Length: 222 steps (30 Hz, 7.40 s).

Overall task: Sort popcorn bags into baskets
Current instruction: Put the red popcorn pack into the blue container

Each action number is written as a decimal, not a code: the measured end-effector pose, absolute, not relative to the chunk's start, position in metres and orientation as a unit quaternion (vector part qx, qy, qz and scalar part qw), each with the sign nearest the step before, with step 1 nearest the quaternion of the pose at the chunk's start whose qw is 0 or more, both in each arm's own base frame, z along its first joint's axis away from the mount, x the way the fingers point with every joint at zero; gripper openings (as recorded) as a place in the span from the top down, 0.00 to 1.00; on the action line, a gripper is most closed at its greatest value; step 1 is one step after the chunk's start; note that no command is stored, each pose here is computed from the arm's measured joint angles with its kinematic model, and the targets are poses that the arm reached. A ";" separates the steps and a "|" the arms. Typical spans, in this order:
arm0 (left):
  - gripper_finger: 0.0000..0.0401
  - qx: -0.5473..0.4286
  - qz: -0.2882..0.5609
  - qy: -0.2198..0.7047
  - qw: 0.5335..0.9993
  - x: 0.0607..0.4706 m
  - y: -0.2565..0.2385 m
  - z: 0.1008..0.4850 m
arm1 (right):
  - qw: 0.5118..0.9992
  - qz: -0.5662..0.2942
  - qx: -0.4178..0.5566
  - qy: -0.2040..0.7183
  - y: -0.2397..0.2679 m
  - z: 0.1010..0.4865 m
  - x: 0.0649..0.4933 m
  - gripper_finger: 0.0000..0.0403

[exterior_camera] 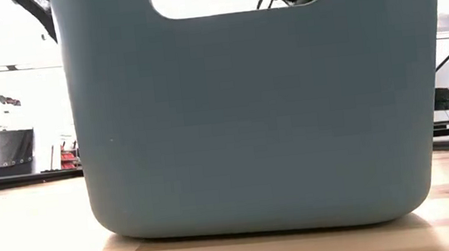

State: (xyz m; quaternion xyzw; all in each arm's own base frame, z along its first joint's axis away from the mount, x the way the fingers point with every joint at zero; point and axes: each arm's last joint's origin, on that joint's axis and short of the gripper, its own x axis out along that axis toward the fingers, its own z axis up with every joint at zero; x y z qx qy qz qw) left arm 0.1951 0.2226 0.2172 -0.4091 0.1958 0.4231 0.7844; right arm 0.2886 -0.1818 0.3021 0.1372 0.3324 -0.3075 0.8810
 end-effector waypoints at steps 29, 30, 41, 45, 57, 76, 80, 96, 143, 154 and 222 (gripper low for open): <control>0.36 -0.511 0.379 0.194 0.747 0.245 0.268 0.141 | 0.851 -0.196 0.219 0.436 -0.239 0.149 0.357 0.93; 0.36 -0.515 0.376 0.197 0.745 0.246 0.268 0.138 | 0.847 -0.193 0.220 0.444 -0.237 0.146 0.359 0.93; 0.41 -0.534 0.366 0.188 0.739 0.260 0.272 0.129 | 0.863 -0.165 0.200 0.433 -0.231 0.159 0.381 0.97; 0.51 -0.532 0.376 0.192 0.734 0.260 0.271 0.128 | 0.868 -0.162 0.196 0.427 -0.229 0.161 0.385 0.94; 0.97 -0.516 0.360 0.204 0.750 0.261 0.270 0.129 | 0.855 -0.148 0.191 0.459 -0.211 0.197 0.370 0.96; 1.00 -0.345 0.215 0.192 0.893 0.250 0.183 0.272 | 0.882 -0.291 0.053 0.368 -0.138 0.379 0.259 0.96; 1.00 -0.289 0.132 0.209 0.925 0.251 0.133 0.298 | 0.887 -0.313 0.052 0.336 -0.129 0.401 0.231 0.96; 1.00 -0.166 -0.115 0.290 0.935 0.313 -0.005 0.353 | 0.885 -0.321 0.075 0.328 -0.115 0.414 0.203 0.95; 0.77 -0.138 -0.169 0.479 0.850 0.428 -0.026 0.241 | 0.868 -0.312 0.082 0.378 -0.114 0.402 0.206 0.94; 0.52 -0.150 -0.160 0.487 0.845 0.426 -0.025 0.240 | 0.865 -0.311 0.083 0.384 -0.114 0.401 0.205 0.91; 0.48 -0.395 0.199 0.360 0.822 0.275 0.266 0.140 | 0.837 -0.200 0.132 0.492 -0.143 0.156 0.332 0.94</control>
